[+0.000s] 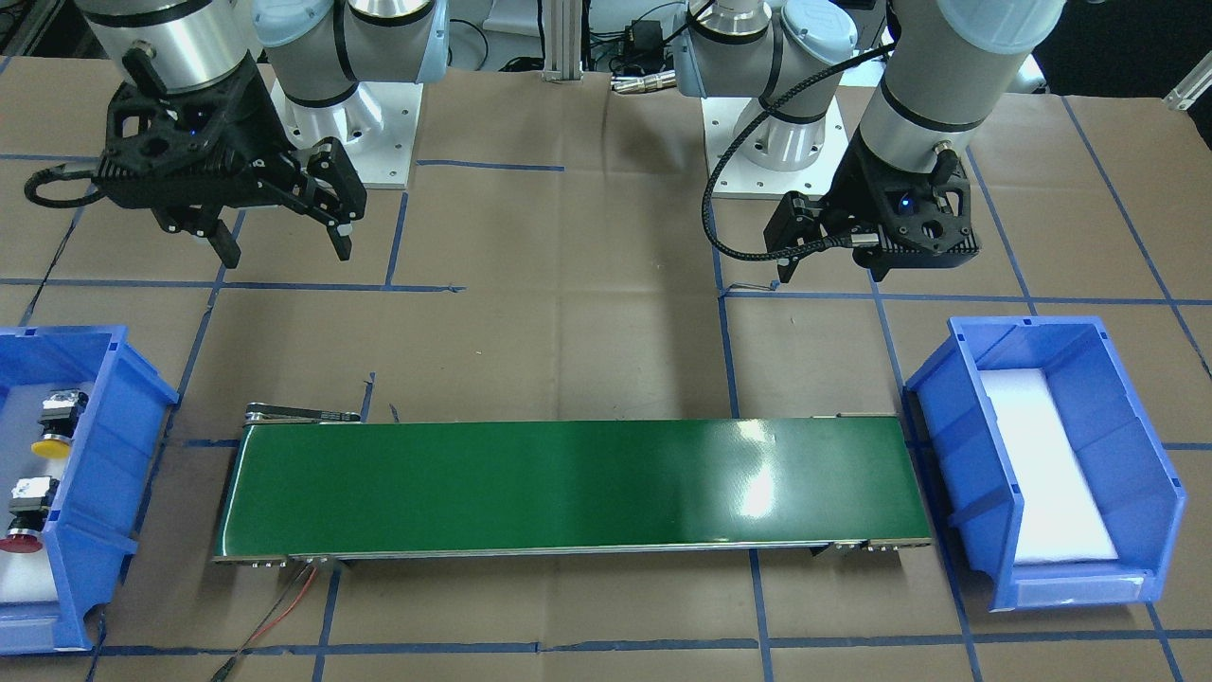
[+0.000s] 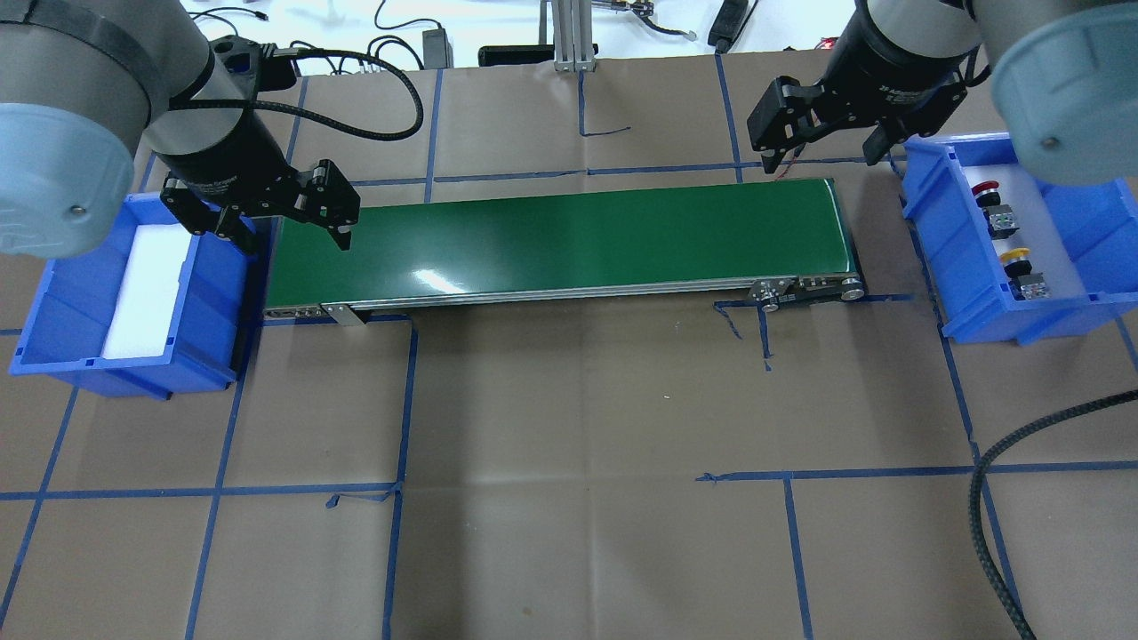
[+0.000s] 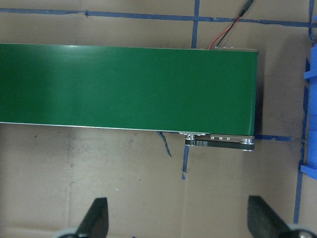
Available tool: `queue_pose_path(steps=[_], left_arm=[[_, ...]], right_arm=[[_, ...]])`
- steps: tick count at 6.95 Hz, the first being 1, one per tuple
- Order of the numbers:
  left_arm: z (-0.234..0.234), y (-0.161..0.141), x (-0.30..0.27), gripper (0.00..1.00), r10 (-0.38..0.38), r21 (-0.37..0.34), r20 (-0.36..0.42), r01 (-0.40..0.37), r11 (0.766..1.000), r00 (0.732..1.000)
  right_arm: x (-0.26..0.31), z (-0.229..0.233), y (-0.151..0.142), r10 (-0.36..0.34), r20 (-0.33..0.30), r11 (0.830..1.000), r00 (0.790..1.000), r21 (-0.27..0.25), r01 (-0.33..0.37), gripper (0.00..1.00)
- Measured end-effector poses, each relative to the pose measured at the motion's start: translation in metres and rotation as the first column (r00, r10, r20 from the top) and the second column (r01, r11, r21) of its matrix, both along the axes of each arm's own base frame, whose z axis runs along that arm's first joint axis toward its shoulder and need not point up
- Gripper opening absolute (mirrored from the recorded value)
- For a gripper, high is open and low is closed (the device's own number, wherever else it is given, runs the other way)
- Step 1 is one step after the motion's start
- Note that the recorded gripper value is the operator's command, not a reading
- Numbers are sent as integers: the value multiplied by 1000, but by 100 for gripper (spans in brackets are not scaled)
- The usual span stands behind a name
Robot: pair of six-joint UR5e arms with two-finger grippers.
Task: Transport two buttons from left to right
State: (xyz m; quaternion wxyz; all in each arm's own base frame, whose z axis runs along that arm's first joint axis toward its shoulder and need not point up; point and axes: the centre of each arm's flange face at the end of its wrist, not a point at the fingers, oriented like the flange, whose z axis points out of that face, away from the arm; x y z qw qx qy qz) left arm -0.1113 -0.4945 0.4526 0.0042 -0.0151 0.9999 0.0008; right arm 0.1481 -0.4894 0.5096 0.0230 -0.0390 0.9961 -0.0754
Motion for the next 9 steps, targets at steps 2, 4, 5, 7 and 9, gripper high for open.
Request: queue_pose_path(steps=[2,4,5,7,9], left_arm=[[1,0,0,100,-1,-1,0,1,1000,1000],[1,-1,0,100,0,-1,0,0,1000,1000],[1,-1,0,100,0,-1,0,0,1000,1000],[1,-1,0,100,0,-1,0,0,1000,1000],[1,-1,0,100,0,-1,0,0,1000,1000]], right_arm=[[1,11,19,2,-4,1000,1000,4,-2,100],[1,12,19,-2,-5,1000,1000,2,2,100],[1,12,19,-19,-3,1000,1000,2,19,100],[1,12,19,-46,-1,999,999,6,46,100],[1,11,19,-50,-1,999,999,7,50,100]])
